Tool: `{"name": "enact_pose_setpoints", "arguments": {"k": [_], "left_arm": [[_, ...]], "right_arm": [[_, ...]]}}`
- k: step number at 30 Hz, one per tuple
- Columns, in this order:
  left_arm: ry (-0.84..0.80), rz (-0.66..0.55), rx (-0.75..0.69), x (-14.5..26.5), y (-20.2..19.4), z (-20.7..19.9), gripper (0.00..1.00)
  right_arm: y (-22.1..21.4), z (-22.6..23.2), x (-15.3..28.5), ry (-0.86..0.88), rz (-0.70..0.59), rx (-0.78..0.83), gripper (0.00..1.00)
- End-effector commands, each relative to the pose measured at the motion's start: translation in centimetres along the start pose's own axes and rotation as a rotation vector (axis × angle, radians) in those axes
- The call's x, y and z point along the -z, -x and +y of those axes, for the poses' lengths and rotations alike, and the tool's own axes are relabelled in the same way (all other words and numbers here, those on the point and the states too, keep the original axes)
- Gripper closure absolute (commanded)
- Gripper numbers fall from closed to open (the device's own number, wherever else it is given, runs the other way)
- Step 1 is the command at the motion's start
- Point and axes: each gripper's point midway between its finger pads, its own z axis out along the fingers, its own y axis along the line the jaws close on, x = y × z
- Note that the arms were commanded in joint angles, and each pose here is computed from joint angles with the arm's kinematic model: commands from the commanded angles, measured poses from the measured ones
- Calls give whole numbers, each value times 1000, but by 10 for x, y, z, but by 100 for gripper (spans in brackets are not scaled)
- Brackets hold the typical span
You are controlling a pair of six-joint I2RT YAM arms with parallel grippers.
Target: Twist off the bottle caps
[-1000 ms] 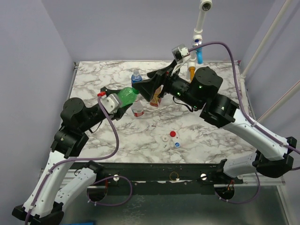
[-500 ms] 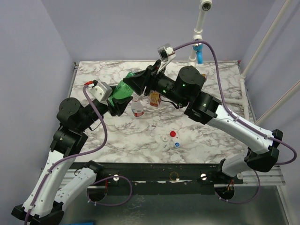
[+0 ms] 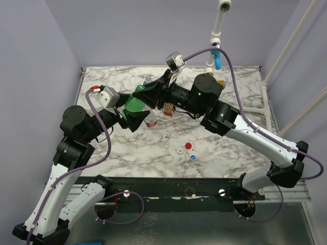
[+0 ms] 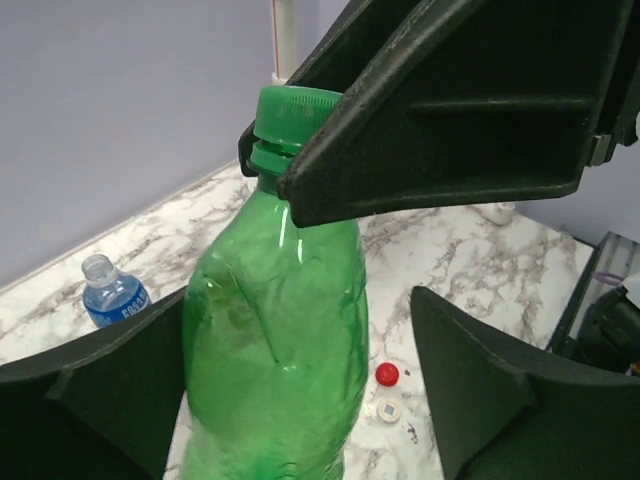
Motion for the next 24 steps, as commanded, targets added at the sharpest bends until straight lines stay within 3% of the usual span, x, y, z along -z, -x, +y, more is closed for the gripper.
{"name": "enact_pose_setpoints", "arguments": {"k": [1,6,9,12,14,18,24], "left_arm": [[-160,51,32,6,-2,-30,24],[-200,75,42,4,-5,-35,58],[-215,84,48,3,-6,-37,61],[-210,87,47,1,-7,-35,63],[-187,90,37,-2,-8,-29,68],[-117,77,3,-5,-8,-15,81],[-42,40,-18,-8,0,-1,92]], "right_arm": [[3,13,15,79,-3,79,88],[4,24,18,141,6,90,88],[1,25,17,150,12,83,84],[6,13,13,74,-8,52,41],[13,4,11,8,-34,20,31],[25,-3,7,-47,-67,-21,30],[19,-6,1,-67,-35,-40,39]]}}
